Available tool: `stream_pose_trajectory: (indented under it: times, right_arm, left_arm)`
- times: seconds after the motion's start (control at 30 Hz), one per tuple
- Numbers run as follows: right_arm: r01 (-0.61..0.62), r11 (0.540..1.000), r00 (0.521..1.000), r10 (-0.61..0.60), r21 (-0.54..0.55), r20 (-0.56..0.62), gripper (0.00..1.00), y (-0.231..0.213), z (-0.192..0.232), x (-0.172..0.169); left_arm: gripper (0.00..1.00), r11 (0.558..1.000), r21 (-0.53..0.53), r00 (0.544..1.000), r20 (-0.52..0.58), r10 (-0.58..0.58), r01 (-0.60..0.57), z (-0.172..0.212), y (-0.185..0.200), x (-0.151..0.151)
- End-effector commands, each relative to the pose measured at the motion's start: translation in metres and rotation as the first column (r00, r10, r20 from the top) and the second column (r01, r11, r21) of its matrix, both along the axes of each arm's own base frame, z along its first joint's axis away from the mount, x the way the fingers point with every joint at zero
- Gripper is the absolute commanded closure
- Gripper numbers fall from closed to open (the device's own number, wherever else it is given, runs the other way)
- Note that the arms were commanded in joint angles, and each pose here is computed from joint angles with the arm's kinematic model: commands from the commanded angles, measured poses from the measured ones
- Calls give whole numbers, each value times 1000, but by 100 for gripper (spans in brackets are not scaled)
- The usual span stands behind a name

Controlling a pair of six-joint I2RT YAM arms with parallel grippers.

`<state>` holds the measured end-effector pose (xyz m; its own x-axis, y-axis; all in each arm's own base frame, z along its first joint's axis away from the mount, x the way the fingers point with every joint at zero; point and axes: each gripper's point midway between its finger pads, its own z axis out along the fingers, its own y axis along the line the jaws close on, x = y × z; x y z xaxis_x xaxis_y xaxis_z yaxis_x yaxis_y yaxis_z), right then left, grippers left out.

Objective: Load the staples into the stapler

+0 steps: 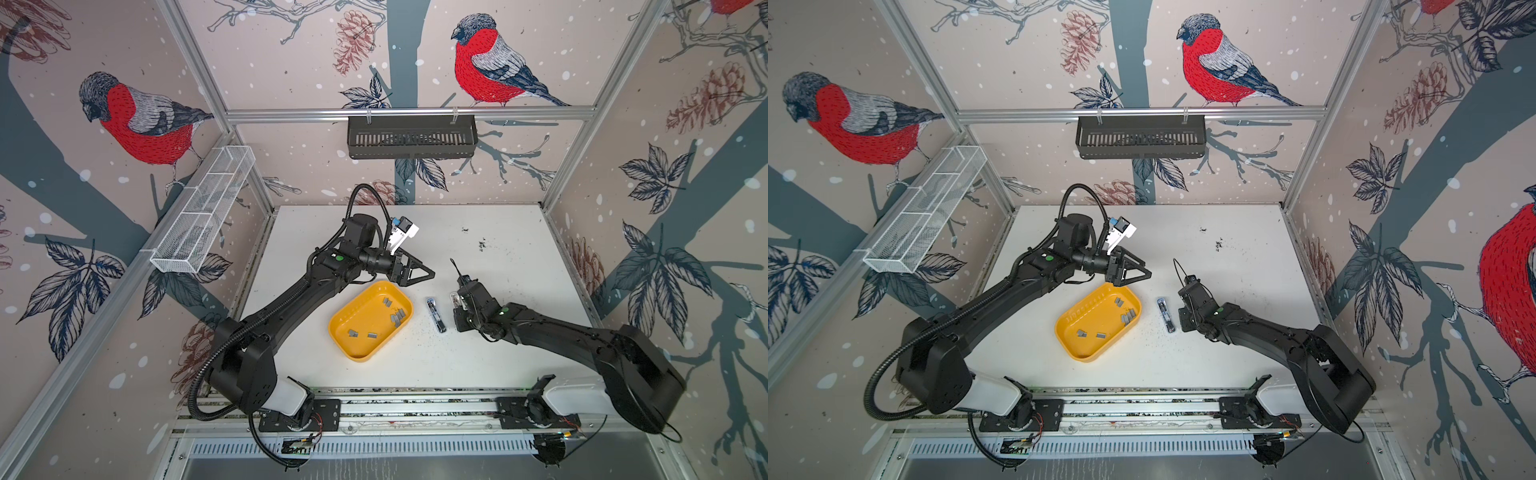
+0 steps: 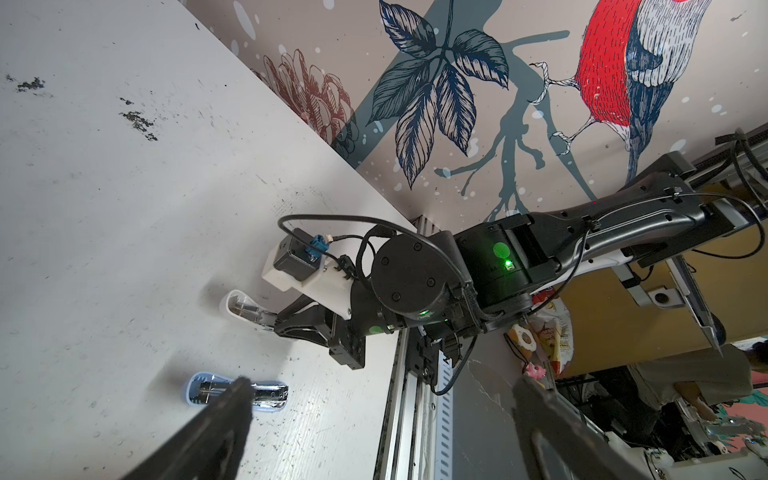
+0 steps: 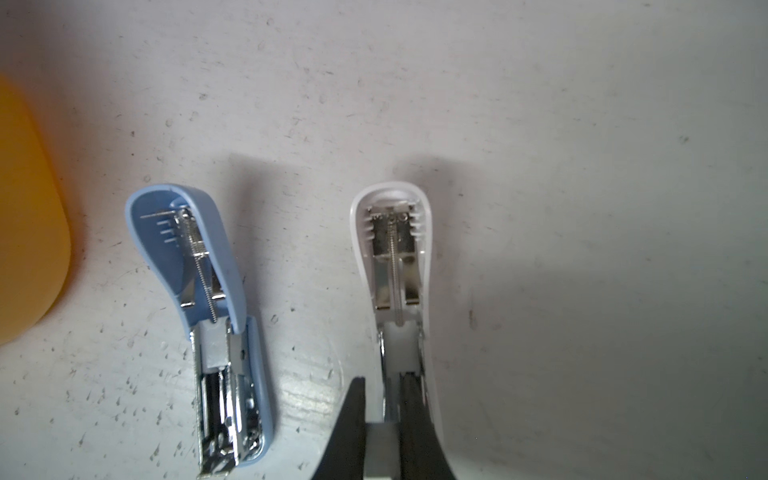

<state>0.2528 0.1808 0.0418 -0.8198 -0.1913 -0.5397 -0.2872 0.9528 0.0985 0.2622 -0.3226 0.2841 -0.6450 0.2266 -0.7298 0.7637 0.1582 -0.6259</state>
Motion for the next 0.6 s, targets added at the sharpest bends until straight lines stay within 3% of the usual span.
stream_pose_trajectory:
  times: [0.0, 0.57]
  right_arm:
    - [-5, 1000, 1000, 5, 15, 9, 93, 3, 3, 1]
    - [27, 999, 999, -25, -37, 39, 93, -4, 11, 9]
  left_arm:
    - [3, 1000, -19, 999, 27, -23, 24, 8, 0, -4]
    - [3, 1000, -18, 999, 26, -24, 25, 8, 0, -4]
